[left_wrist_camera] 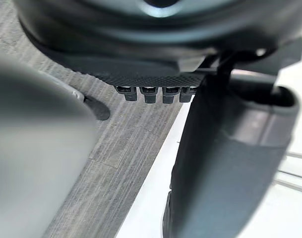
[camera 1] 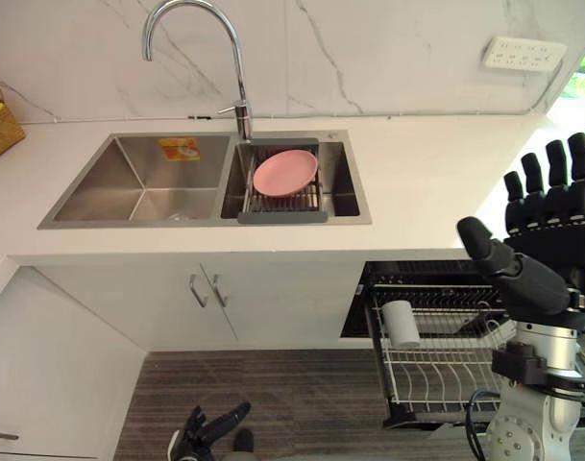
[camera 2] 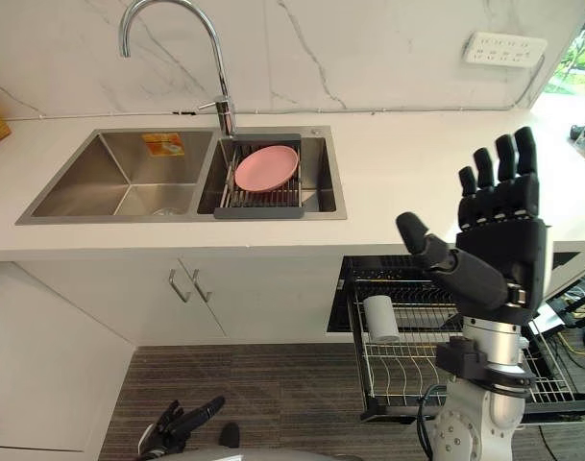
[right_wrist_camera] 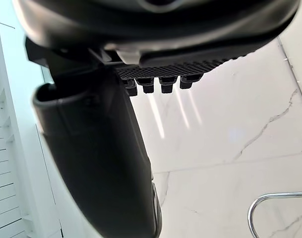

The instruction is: Walk over to the sink, pick up the cup, carry it to the dishwasher, place the cup inside the dishwasher, then close the dishwasher door

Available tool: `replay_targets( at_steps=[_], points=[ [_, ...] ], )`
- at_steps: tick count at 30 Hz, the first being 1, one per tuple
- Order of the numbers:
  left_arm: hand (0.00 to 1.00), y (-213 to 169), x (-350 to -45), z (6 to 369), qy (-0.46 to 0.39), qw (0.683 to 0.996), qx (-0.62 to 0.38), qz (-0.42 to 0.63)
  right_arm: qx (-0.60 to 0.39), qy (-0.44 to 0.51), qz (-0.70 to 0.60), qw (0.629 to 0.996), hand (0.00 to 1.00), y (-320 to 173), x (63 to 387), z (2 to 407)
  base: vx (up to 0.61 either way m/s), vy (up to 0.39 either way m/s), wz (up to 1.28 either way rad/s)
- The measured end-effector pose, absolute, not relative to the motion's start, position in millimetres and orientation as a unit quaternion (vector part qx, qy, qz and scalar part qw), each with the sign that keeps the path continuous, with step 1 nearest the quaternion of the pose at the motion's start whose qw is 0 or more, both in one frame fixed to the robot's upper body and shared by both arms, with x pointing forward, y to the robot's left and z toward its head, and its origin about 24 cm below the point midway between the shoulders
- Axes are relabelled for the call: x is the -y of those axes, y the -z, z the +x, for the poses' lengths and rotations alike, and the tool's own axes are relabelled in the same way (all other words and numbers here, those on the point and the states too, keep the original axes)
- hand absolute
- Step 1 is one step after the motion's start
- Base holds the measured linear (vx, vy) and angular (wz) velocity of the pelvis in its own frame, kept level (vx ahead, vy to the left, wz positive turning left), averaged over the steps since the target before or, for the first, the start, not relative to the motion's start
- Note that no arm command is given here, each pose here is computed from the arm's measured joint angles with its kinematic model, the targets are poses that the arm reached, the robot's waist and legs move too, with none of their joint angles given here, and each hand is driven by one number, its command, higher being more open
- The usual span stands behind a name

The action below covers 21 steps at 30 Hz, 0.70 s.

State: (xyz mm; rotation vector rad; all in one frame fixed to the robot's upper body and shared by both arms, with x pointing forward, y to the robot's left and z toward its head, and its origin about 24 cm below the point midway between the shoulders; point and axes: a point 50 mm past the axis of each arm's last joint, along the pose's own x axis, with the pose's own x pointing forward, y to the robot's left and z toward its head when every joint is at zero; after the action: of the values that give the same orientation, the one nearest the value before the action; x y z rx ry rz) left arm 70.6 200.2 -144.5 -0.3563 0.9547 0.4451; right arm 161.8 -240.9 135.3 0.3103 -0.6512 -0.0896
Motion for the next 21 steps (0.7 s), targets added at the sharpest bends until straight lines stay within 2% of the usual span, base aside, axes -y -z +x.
replay_targets(
  at_steps=[7, 13, 17, 21],
  points=[
    [1.00, 143.1, -199.8, 72.1, -0.218, 0.851, -0.441, -0.187, 0.307, -0.007, 0.185, 0.934, 1.00, -130.2, 218.8, 170.1, 0.03, -0.010, 0.08],
    [1.00, 130.0, -193.6, 93.1, -0.183, 0.888, -0.384, -0.173, 0.305, -0.009, 0.172, 0.937, 1.00, -130.6, 222.4, 169.1, -0.11, 0.044, 0.94],
    [1.00, 131.3, -192.3, 83.6, -0.191, 0.884, -0.388, -0.178, 0.303, -0.002, 0.164, 0.939, 1.00, -130.5, 226.5, 167.2, -0.04, 0.021, 0.45],
    [1.00, 130.8, -196.0, 62.3, -0.192, 0.886, -0.393, -0.157, 0.286, -0.006, 0.168, 0.943, 1.00, -124.6, 223.0, 164.4, 0.05, 0.065, -0.38]
  ],
)
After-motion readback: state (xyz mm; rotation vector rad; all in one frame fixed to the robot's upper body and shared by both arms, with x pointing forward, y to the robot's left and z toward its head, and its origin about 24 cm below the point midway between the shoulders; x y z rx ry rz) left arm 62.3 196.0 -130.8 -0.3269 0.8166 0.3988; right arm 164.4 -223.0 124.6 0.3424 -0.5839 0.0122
